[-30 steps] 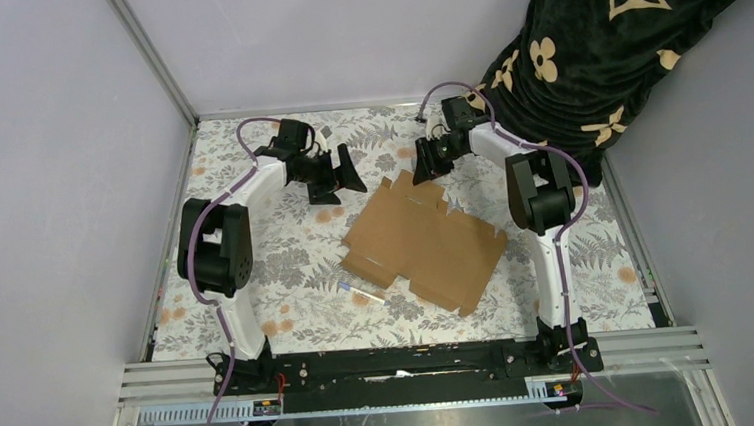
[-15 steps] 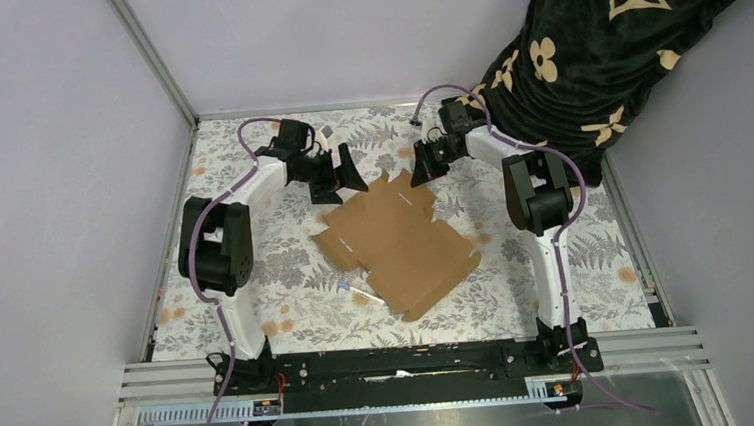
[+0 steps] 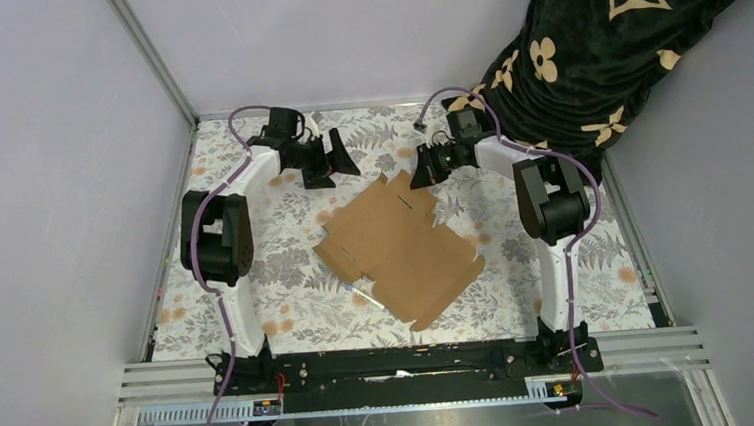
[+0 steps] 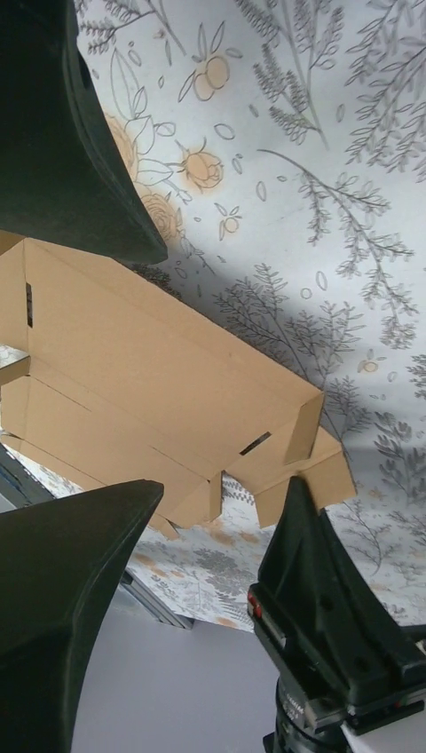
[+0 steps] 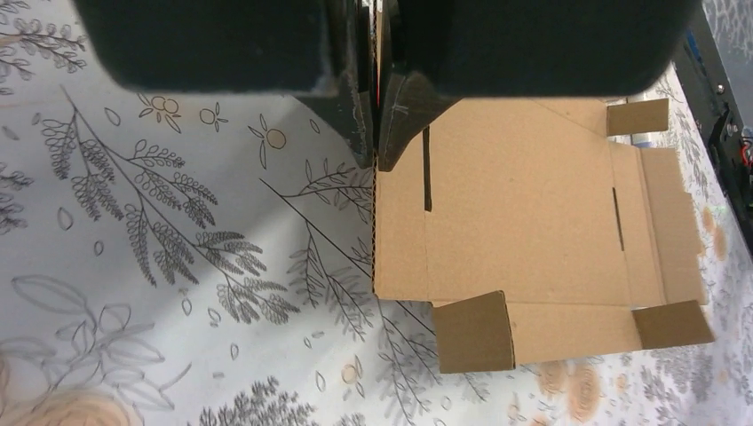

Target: Fold the paper box

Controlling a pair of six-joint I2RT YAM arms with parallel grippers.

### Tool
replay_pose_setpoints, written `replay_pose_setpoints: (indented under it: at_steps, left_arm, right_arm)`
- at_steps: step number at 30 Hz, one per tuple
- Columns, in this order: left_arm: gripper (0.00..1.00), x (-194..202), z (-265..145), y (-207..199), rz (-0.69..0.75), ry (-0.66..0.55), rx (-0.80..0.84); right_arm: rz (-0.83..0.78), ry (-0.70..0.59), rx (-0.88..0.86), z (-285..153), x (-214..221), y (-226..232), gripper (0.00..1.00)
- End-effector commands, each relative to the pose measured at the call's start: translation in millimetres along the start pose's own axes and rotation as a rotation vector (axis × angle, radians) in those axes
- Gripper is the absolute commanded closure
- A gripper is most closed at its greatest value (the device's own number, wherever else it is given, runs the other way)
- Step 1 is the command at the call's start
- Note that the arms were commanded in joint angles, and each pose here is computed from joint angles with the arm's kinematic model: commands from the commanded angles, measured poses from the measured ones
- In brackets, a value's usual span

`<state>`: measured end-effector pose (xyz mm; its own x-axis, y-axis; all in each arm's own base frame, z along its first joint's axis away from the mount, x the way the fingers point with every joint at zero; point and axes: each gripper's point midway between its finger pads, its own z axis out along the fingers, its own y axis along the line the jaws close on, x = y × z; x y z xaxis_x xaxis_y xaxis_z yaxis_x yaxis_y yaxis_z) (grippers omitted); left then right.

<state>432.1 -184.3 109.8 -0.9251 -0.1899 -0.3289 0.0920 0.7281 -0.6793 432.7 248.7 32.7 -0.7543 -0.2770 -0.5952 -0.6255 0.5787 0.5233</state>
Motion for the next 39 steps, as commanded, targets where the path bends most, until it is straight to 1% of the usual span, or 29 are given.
replay_pose_setpoints:
  at_steps: [1,9,13,20,30,34,36,39]
  left_arm:
    - [0.01,-16,-5,-3,0.053,-0.024,0.034]
    - [0.02,2,-3,-1,0.059,0.021,0.078]
    - [0.04,7,-2,9,0.070,0.024,0.034]
    - [0.13,12,4,16,0.083,0.040,0.017]
    - [0.41,16,4,14,0.109,0.039,0.005]
    - [0.63,17,6,14,0.114,0.041,-0.007]
    - [0.66,18,8,13,0.120,0.044,-0.014]
    - [0.78,19,13,11,0.139,0.052,-0.031]
  right_arm:
    - [-0.161,-0.155,-0.052,-34,-52,27,1.00]
    - [-0.176,-0.208,-0.081,-48,-70,37,1.00]
    - [-0.180,-0.221,-0.108,-51,-75,42,1.00]
    - [-0.188,-0.243,-0.143,-56,-85,52,1.00]
    - [-0.189,-0.268,-0.193,-62,-94,65,1.00]
    - [-0.182,-0.264,-0.205,-62,-94,68,1.00]
    - [-0.174,-0.263,-0.209,-62,-93,68,1.00]
    - [-0.164,-0.267,-0.217,-61,-91,68,1.00]
